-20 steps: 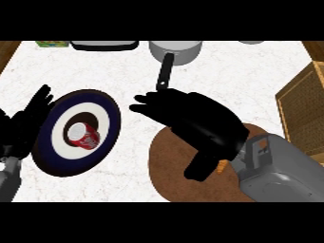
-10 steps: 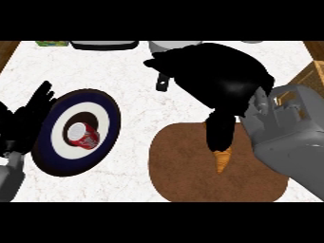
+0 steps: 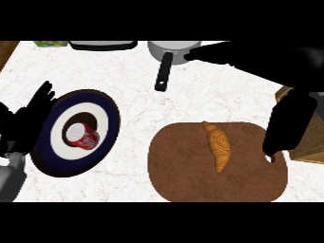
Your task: Pick the croissant from the cutting board and place it in the basket
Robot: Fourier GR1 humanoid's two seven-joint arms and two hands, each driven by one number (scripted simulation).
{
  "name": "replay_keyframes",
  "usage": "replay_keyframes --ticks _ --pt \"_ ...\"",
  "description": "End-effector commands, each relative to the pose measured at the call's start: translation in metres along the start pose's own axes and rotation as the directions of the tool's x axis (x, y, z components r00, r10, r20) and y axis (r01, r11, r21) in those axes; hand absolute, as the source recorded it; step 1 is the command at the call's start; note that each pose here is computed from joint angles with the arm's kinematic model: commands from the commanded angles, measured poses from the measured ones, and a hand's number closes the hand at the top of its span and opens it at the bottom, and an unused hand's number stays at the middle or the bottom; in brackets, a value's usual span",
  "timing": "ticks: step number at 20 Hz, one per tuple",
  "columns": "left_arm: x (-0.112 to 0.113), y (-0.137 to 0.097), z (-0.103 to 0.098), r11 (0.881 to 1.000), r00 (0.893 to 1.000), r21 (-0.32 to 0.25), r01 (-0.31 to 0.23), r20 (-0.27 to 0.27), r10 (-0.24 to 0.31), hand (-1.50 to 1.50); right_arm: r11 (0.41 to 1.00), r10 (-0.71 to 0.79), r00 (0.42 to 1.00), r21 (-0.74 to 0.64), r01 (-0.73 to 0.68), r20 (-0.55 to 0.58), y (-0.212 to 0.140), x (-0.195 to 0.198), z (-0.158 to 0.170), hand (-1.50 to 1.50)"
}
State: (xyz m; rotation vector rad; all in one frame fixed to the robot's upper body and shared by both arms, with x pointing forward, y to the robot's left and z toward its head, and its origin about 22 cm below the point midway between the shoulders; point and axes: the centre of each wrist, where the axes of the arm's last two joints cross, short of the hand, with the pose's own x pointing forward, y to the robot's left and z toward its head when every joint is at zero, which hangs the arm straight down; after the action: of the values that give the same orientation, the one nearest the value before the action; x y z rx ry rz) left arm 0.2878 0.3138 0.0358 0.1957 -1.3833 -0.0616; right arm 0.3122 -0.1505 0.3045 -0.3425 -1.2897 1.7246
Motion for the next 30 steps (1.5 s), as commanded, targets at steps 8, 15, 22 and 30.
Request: replay_keyframes --ticks 8,15,22,30 --pt "0.008 0.001 0.003 1.000 1.000 -0.016 0.022 0.005 -0.022 0.00 0.994 -0.097 0.994 -0.042 0.100 0.058 0.056 -0.057 0.021 -1.50" --pt "0.012 0.009 -0.012 1.000 1.000 -0.019 -0.002 -0.001 0.002 0.00 0.987 -0.100 0.991 -0.117 0.110 0.093 0.125 -0.067 0.011 -1.50" --pt "0.014 -0.009 0.001 0.999 1.000 -0.034 -0.008 -0.001 0.008 0.00 0.963 -0.205 0.968 -0.147 0.225 0.143 0.175 -0.089 -0.028 -1.50" --pt "-0.004 -0.001 -0.006 1.000 1.000 -0.006 0.024 -0.006 -0.024 0.00 0.990 -0.128 0.991 -0.058 0.130 0.038 0.193 -0.093 -0.067 -1.50"
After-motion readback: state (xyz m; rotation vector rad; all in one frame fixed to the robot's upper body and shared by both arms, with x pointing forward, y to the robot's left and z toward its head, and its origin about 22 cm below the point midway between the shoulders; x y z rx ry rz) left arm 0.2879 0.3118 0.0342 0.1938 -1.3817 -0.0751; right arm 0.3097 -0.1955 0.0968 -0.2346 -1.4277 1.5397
